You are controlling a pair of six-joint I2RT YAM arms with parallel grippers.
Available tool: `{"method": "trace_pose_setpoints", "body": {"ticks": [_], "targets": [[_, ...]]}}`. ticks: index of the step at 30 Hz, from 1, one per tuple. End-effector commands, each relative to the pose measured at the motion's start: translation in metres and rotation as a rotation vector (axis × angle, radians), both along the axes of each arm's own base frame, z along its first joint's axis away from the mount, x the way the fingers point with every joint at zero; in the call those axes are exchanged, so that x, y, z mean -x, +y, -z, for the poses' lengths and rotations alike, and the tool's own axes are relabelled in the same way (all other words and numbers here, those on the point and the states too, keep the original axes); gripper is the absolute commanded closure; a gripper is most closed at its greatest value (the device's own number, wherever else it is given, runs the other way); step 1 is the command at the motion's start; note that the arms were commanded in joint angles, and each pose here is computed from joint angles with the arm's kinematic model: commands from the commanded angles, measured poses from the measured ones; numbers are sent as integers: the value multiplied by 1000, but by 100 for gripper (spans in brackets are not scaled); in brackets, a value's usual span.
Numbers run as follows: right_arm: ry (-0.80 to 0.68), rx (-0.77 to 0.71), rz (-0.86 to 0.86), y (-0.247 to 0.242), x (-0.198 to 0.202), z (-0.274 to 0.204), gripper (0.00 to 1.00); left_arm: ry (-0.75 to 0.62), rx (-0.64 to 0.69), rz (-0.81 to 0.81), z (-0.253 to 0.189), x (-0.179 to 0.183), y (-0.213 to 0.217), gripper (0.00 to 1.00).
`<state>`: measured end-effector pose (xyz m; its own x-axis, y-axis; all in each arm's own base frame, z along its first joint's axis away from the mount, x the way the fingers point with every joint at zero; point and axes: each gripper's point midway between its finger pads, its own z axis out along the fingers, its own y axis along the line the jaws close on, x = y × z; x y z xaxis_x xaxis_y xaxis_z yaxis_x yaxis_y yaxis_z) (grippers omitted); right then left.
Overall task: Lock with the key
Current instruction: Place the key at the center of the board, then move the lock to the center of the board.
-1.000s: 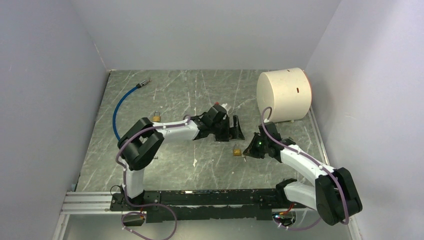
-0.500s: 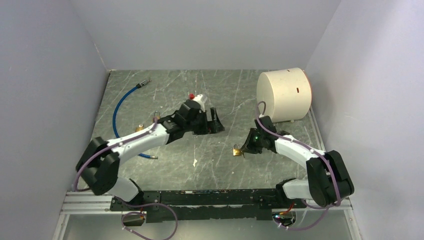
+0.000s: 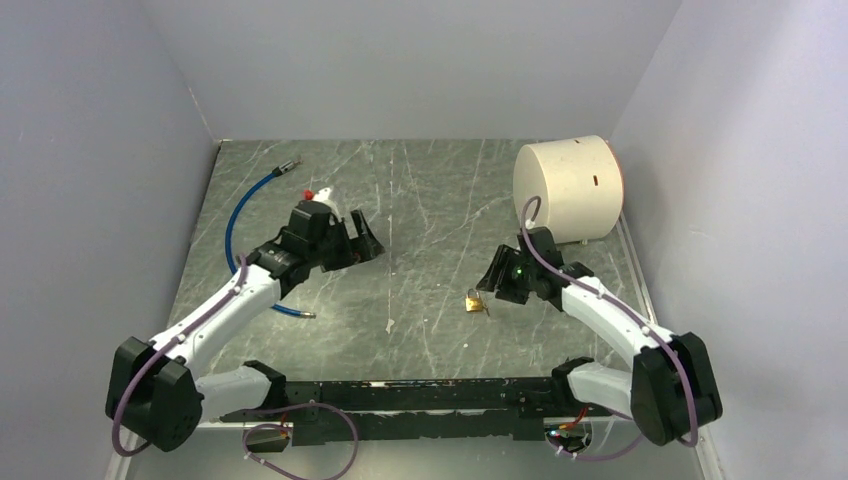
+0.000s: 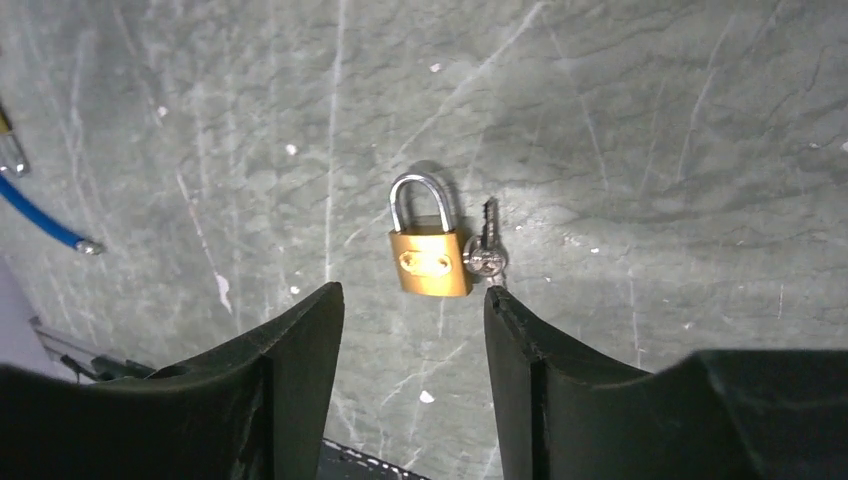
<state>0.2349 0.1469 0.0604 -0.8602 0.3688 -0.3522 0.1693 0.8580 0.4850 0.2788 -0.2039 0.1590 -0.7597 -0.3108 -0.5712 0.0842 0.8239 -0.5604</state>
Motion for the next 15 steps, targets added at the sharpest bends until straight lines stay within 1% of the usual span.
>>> {"method": "trace_pose_setpoints", "body": {"ticks": [1,6,7,8,9,12,15], "targets": [[-58,-84,-7,10,0,-27,41,68,-72,-46,16,-2,35,6],[-96,-200,-39,23,11,-41,28,175,-230,-194,39,-21,89,6],[-99,-219,-44,25,13,-43,22,178,-241,-206,41,-27,97,6],[-102,-236,-51,26,16,-44,14,175,-242,-215,40,-35,103,6],[-105,-246,-54,28,16,-44,10,174,-243,-223,40,-43,110,6],[-95,-267,-56,30,19,-45,9,202,-281,-269,44,-65,135,6],[-90,-272,-54,31,19,-46,9,199,-337,-296,48,-88,152,9]]}}
